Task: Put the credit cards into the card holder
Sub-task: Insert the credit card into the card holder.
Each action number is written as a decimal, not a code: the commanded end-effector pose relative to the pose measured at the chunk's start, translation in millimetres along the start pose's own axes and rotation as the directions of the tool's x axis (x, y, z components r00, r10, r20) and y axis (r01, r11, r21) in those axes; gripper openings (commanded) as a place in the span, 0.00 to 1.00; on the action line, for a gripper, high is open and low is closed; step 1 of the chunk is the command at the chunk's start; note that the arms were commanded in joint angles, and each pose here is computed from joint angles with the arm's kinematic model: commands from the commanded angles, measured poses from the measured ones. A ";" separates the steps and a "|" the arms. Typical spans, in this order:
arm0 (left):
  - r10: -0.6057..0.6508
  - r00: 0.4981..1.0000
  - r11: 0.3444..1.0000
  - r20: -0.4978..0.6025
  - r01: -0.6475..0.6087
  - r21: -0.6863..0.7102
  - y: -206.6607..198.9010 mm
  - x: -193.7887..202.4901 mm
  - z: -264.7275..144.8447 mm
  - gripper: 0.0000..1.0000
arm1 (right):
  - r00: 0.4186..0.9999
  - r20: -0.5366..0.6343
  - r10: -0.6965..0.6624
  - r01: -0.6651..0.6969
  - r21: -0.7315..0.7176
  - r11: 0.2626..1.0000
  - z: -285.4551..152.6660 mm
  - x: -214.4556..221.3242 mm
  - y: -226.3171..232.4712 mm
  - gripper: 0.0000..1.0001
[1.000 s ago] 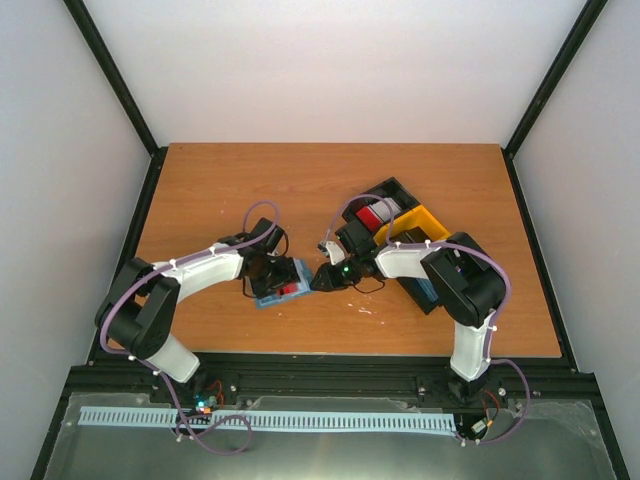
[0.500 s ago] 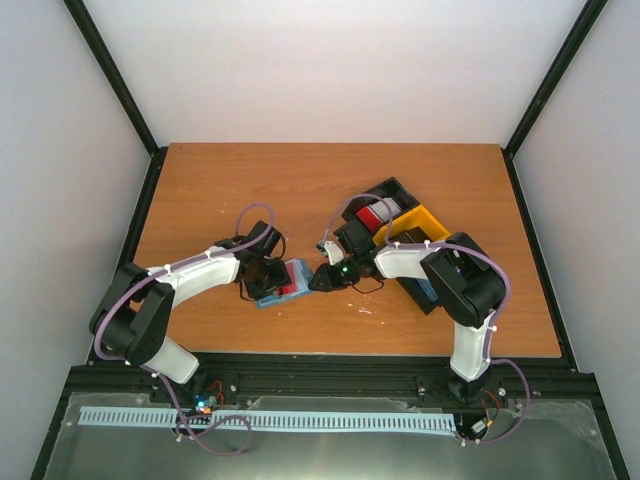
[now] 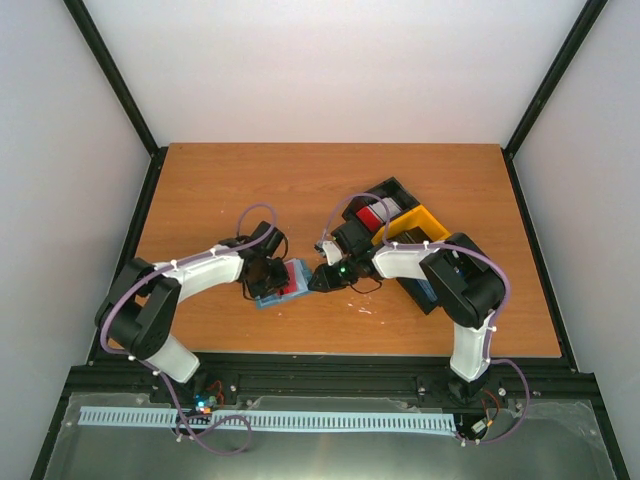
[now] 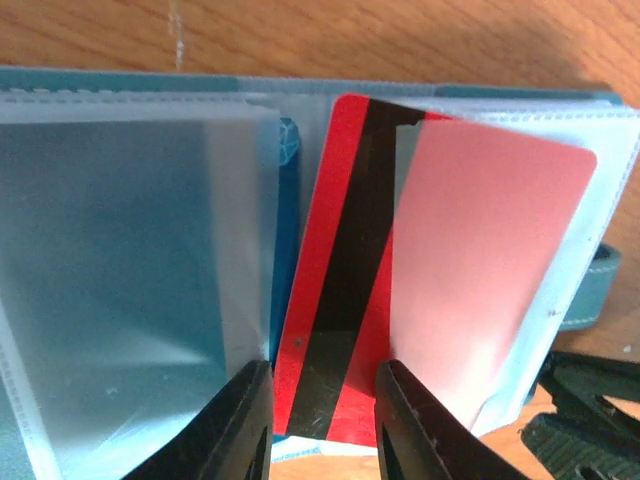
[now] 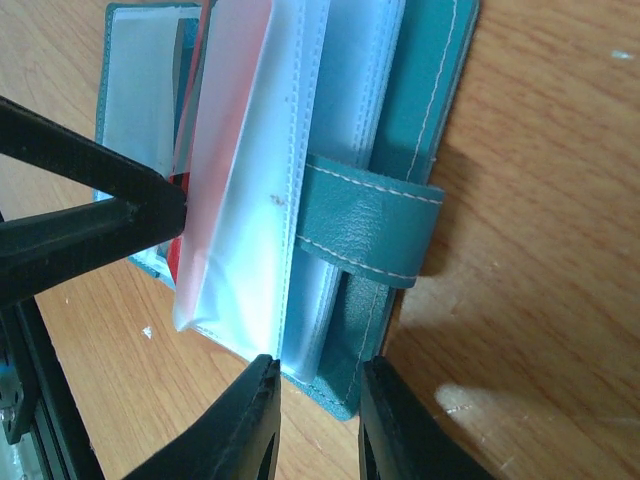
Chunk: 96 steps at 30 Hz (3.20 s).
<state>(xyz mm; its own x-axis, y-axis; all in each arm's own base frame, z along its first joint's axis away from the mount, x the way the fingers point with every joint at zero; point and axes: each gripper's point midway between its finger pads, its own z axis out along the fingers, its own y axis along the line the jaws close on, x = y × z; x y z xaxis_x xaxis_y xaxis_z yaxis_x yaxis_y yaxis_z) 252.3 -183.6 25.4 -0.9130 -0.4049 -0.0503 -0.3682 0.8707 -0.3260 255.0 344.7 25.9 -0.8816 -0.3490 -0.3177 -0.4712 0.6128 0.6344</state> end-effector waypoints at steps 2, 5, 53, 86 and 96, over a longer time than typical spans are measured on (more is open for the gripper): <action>-0.008 1.000 0.967 0.011 0.011 -0.253 46.5 5.5 10.6 0.28 | 0.999 -0.031 -0.011 0.012 0.051 0.999 6.4 6.2 -5.6 0.24; 0.000 1.000 0.953 0.029 0.008 -0.302 50.6 3.7 6.5 0.28 | 0.999 -0.033 -0.012 0.014 0.060 0.998 6.8 6.6 -6.1 0.24; -0.110 0.970 0.993 0.217 0.118 -0.027 27.4 -7.7 -22.4 0.33 | 0.999 -0.034 -0.021 0.023 0.078 0.997 8.4 5.0 -0.1 0.23; 0.028 0.996 0.943 0.083 -0.053 0.327 -19.9 -10.0 -6.4 0.51 | 0.999 -0.001 0.037 -0.037 0.041 0.998 12.1 1.5 3.4 0.30; 0.075 0.984 0.957 0.164 -0.118 0.267 -18.1 -25.3 -12.7 0.50 | 0.999 0.025 0.038 -0.040 0.068 0.997 7.6 -1.5 1.0 0.29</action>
<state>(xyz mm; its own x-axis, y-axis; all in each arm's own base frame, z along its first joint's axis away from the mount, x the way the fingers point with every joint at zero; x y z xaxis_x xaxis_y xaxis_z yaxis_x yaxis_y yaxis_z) 264.9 -190.7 35.2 -0.9070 -0.3899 -0.1588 -0.2303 0.7753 -0.5881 257.1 354.2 27.9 -0.8981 -0.3119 -0.3102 -0.4398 0.6478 0.6220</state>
